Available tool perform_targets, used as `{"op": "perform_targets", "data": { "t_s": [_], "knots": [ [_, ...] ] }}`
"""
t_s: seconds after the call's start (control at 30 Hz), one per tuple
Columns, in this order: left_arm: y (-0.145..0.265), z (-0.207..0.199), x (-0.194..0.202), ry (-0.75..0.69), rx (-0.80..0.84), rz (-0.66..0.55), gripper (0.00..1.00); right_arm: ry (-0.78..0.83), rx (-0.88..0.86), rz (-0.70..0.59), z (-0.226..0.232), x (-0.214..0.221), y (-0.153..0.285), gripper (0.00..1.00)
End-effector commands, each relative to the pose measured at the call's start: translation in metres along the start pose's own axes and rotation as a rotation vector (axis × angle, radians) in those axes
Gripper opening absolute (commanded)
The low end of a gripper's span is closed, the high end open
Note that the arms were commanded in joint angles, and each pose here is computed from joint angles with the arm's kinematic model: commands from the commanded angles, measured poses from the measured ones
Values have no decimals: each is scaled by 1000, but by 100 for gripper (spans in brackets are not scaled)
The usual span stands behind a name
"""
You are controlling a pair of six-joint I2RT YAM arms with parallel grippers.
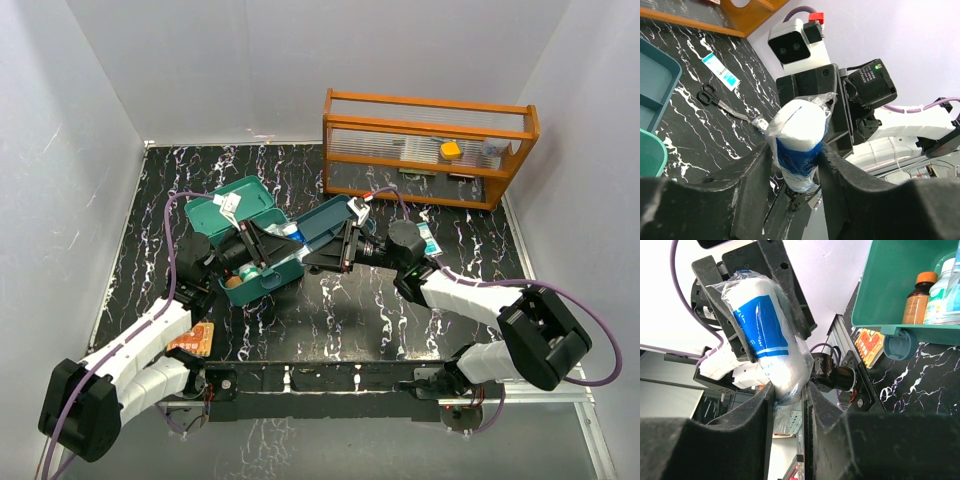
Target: Organize the medicine kit
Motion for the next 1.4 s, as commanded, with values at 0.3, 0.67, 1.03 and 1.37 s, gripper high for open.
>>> {"op": "perform_targets", "data": {
  "t_s": [0.3,0.67,1.03,1.37],
  "knots": [
    [14,-5,-10,-294,-105,-9,25,143,27,3,13,-8,-3,51],
    [47,-11,-38,-657,-480,400,27,310,493,-281,15,-38,42,59],
    [60,-19,-62,-764,-638,680,28,283,560,-262,3,-31,50,59],
    [55,11,-57,-720,-720,948,30,277,565,-238,0,-34,45,59]
  ]
}}
Point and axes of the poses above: each gripper's point midway between its finger pads, its own y axis back along the fingers, its own z axis along the line the jaws close on, x = y × z, the point moved 10 cm from there along y, back along the fingers, and after that the axes turned 2 degrees about -y, right-handed, at the moved point
